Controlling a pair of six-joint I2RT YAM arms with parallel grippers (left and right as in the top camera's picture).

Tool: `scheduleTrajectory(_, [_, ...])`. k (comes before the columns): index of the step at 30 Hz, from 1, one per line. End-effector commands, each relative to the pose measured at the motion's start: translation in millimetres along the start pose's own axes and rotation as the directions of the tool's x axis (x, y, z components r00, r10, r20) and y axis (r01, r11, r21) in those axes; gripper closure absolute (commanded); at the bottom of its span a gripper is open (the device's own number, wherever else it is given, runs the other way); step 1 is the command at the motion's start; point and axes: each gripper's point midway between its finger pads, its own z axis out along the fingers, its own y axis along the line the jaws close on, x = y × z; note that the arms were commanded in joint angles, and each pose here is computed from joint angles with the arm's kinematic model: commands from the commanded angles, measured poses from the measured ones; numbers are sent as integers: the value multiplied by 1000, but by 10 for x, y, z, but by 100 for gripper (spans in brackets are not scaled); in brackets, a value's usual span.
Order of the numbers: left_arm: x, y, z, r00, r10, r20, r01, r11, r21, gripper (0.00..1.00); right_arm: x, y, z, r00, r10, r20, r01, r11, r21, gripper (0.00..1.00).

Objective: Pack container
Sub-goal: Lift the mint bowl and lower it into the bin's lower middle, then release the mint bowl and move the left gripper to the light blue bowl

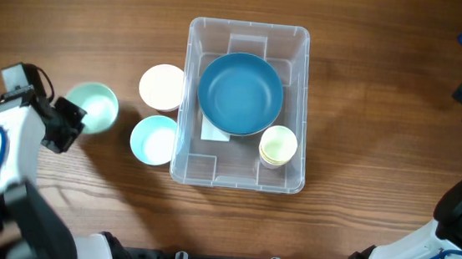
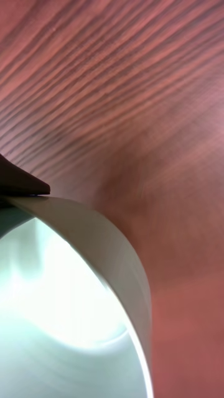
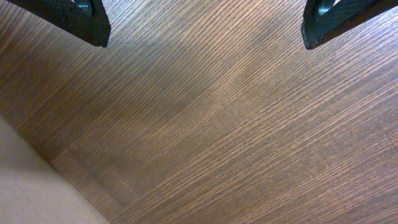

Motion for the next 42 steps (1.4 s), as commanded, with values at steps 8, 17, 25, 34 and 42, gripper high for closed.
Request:
scheduleTrajectory(8, [821, -1100, -1225, 885, 402, 234, -461, 826, 323, 96, -42, -28, -8, 1000, -4, 10, 4, 1000, 8, 0])
scheduleTrajectory(17, [2121, -1335, -1187, 687, 718, 113, -695, 604, 389, 96, -42, -28, -8, 1000, -4, 10, 4, 1000, 8, 0])
scheduleTrajectory(25, [2541, -1228, -825, 593, 805, -25, -759, 569, 317, 96, -42, -28, -8, 1000, -4, 10, 4, 1000, 8, 0])
scheduleTrajectory(34, [2528, -1075, -603, 581, 808, -102, -778, 588, 221, 96, -42, -28, -8, 1000, -4, 10, 4, 1000, 8, 0])
scheduleTrajectory(42, [2521, -1070, -604, 584, 805, -102, -777, 591, 216, 51, -42, -28, -8, 1000, -4, 10, 4, 1000, 8, 0])
